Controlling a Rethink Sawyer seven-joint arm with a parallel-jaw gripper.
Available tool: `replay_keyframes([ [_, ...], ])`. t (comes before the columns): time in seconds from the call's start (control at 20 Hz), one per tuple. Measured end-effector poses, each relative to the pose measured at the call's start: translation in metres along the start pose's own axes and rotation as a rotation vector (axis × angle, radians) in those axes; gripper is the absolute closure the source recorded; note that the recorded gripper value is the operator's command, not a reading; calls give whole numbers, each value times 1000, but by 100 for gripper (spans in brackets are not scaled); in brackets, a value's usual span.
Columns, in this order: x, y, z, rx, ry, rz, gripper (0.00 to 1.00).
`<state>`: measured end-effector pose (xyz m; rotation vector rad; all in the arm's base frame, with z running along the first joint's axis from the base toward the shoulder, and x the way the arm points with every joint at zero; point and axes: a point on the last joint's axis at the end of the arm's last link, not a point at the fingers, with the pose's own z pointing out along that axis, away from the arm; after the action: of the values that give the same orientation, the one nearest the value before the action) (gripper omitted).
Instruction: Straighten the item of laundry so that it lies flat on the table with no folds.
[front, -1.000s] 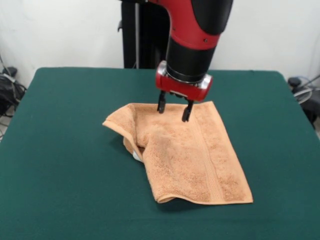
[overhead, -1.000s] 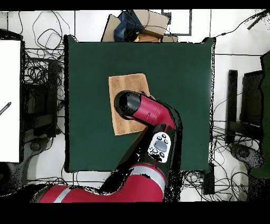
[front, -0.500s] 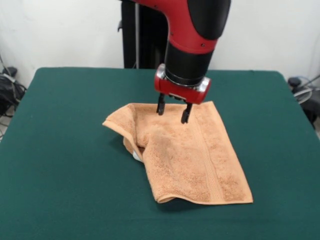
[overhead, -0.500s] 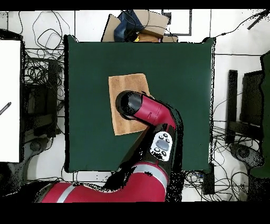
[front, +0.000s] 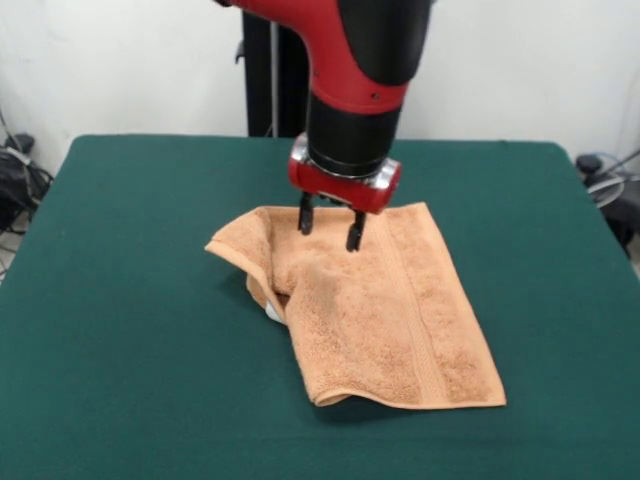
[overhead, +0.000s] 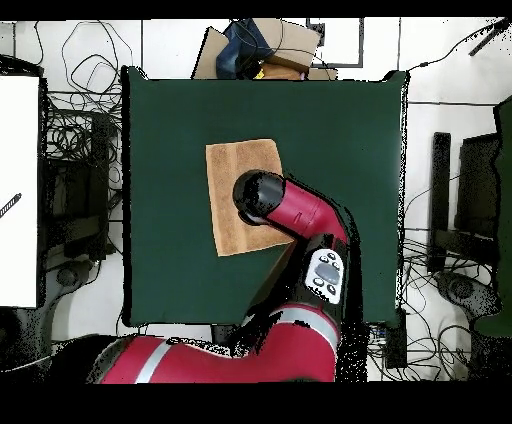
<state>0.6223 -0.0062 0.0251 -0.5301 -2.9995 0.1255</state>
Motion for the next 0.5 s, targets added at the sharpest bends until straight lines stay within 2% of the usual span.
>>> replay_keyframes([
  [0.5,-9,-31,7,-7,13,53,0],
])
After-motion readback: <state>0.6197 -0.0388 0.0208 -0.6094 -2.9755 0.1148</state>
